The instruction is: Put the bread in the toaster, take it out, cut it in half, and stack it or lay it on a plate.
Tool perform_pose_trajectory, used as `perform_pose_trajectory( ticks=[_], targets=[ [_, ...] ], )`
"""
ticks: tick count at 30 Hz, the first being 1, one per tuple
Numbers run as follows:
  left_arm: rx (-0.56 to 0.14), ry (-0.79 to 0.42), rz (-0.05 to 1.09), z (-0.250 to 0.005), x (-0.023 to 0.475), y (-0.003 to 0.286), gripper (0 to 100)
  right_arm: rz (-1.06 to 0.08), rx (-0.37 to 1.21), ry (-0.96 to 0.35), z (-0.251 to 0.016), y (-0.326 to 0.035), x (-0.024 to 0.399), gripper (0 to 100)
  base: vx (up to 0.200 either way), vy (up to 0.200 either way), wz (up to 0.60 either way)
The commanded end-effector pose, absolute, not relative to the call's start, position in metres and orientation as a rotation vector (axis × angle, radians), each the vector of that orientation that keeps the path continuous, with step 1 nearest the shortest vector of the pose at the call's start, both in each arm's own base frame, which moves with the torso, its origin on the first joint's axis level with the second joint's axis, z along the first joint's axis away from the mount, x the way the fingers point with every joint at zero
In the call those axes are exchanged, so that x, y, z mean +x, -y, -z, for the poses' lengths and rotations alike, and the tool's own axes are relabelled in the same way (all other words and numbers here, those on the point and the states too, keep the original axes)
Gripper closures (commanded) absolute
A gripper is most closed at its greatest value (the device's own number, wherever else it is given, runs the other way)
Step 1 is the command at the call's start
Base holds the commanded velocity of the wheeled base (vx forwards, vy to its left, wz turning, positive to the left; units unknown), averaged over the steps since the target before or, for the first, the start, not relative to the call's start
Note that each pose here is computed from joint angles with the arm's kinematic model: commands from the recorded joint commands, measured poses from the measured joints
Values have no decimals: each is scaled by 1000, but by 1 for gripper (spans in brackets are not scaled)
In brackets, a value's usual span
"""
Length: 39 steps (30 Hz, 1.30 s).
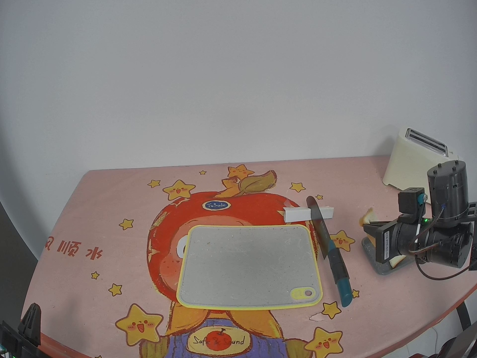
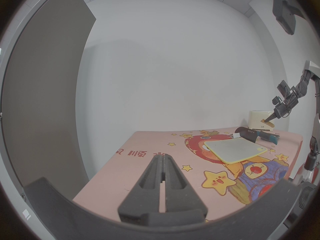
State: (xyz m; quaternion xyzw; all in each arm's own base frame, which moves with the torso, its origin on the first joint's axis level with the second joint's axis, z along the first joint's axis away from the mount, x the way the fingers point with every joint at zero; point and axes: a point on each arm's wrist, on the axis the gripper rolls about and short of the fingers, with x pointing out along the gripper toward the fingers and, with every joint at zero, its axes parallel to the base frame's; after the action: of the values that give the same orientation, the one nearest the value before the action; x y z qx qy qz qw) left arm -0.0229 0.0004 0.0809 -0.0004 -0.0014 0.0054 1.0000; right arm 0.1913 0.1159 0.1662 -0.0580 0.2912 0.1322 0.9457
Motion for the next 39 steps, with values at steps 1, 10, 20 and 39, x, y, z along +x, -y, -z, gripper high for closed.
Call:
perform_pose_trajectory(
  ticks=[1, 10, 20, 39],
  targets=[
    [-2, 2, -11, -76, -23, 0, 100, -262, -119, -594, -166, -115, 192, 100, 0, -200, 0],
    [-2, 2, -11, -76, -23, 0, 100, -237, -163, -610, -160, -107, 195, 100, 0, -89, 0],
    [-3, 2, -12, -76, -23, 0, 100, -196, -208, -660, -145, -111, 199, 100, 0, 0, 0],
    [-2, 2, -11, -76, -23, 0, 100, -197, -230, -722, -127, -127, 202, 100, 0, 0, 0]
  ],
)
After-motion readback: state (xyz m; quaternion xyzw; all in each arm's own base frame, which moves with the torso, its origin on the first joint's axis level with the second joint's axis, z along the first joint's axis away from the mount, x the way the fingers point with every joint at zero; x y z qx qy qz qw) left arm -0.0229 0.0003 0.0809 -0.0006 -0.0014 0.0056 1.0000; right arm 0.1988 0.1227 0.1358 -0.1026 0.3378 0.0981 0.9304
